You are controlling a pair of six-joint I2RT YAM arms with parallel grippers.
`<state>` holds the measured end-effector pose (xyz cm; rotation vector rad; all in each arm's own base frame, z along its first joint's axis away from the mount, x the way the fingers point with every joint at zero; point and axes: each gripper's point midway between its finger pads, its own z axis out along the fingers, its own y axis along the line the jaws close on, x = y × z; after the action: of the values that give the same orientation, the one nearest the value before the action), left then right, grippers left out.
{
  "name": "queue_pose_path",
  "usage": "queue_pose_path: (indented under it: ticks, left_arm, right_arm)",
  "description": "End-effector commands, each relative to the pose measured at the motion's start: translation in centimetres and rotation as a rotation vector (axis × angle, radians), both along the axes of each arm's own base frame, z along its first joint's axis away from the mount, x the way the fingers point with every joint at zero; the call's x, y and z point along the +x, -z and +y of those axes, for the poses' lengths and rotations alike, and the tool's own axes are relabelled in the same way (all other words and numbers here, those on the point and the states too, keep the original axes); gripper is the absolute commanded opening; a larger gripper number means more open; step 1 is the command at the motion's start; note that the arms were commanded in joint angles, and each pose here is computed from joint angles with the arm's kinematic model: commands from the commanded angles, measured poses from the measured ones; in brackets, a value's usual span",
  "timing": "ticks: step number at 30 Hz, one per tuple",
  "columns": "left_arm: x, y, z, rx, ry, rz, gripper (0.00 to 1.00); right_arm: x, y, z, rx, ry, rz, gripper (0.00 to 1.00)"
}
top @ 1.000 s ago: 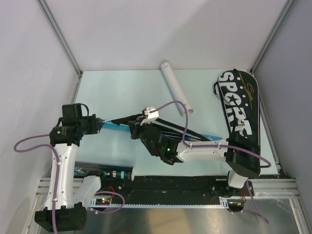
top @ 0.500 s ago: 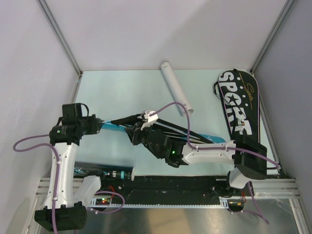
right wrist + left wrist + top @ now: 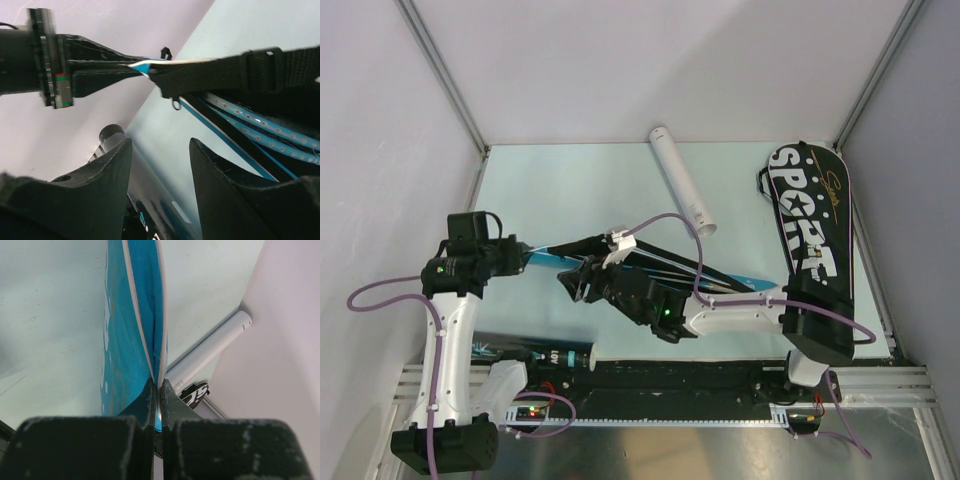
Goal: Pack up the badminton gear
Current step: Zip the racket bag at the center of the board.
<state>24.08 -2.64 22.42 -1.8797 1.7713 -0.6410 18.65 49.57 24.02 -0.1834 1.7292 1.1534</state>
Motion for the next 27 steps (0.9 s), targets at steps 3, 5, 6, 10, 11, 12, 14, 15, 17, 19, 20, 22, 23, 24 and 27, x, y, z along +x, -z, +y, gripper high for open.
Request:
queue_pose_path:
  ticks: [3, 5, 6, 10, 11, 12, 14, 15, 17, 19, 20, 22, 23, 24, 27]
  left_arm:
    - [1.1, -3.0, -0.3, -0.021, -0.001, -0.107, 0.0]
    - [1.0, -2.9, -0.4, -0.024, 0.005, -0.104, 0.0]
    - [1.0, -2.8, -0.4, -0.025, 0.006, -0.103, 0.0]
    - [0.8, -2.8, -0.6, -0.033, 0.016, -0.104, 0.0]
    - [0.8, -2.9, -0.7, -0.031, 0.018, -0.104, 0.0]
    - [0.7, -2.9, -0.7, -0.03, 0.02, -0.105, 0.0]
    - [0.6, -2.8, -0.8, -0.029, 0.025, -0.105, 0.0]
    - [0.5, -2.7, -0.9, -0.03, 0.028, -0.104, 0.0]
    - [0.4, -2.6, -0.9, -0.032, 0.032, -0.1, 0.0]
    - [0.4, -2.4, -1.0, -0.036, 0.038, -0.094, 0.0]
    - [0.4, -2.2, -1.2, -0.039, 0.043, -0.09, 0.0]
    - [0.3, -1.9, -1.4, -0.046, 0.051, -0.081, 0.0]
    - [0.3, -1.8, -1.5, -0.048, 0.056, -0.078, 0.0]
    - [0.3, -1.8, -1.5, -0.05, 0.056, -0.078, 0.0]
    - [0.2, -1.9, -1.5, -0.046, 0.056, -0.083, 0.0]
  right_arm:
    - [1.8, -0.5, 0.8, 0.121, 0.033, 0.136, 0.55]
    - [2.4, -0.2, 0.8, 0.127, 0.053, 0.149, 0.56]
    - [2.7, -0.3, 0.8, 0.133, 0.058, 0.152, 0.57]
    - [3.9, -0.2, 1.3, 0.146, 0.08, 0.144, 0.59]
    - [4.2, -0.3, 1.4, 0.152, 0.083, 0.139, 0.58]
    - [4.4, -0.3, 1.5, 0.152, 0.087, 0.134, 0.58]
    - [4.8, -0.6, 1.8, 0.16, 0.096, 0.12, 0.58]
    - [4.9, -0.6, 1.8, 0.162, 0.104, 0.115, 0.59]
    - [5.3, -0.7, 1.8, 0.174, 0.113, 0.107, 0.59]
    - [5.4, -0.9, 2.0, 0.186, 0.112, 0.1, 0.59]
    - [5.5, -1.0, 2.0, 0.19, 0.112, 0.097, 0.58]
    - [5.7, -1.2, 2.0, 0.197, 0.12, 0.092, 0.59]
    - [5.8, -1.4, 2.0, 0.202, 0.124, 0.088, 0.59]
    - [5.9, -1.5, 2.0, 0.208, 0.128, 0.086, 0.58]
    - [6.4, -2.0, 1.9, 0.227, 0.138, 0.075, 0.58]
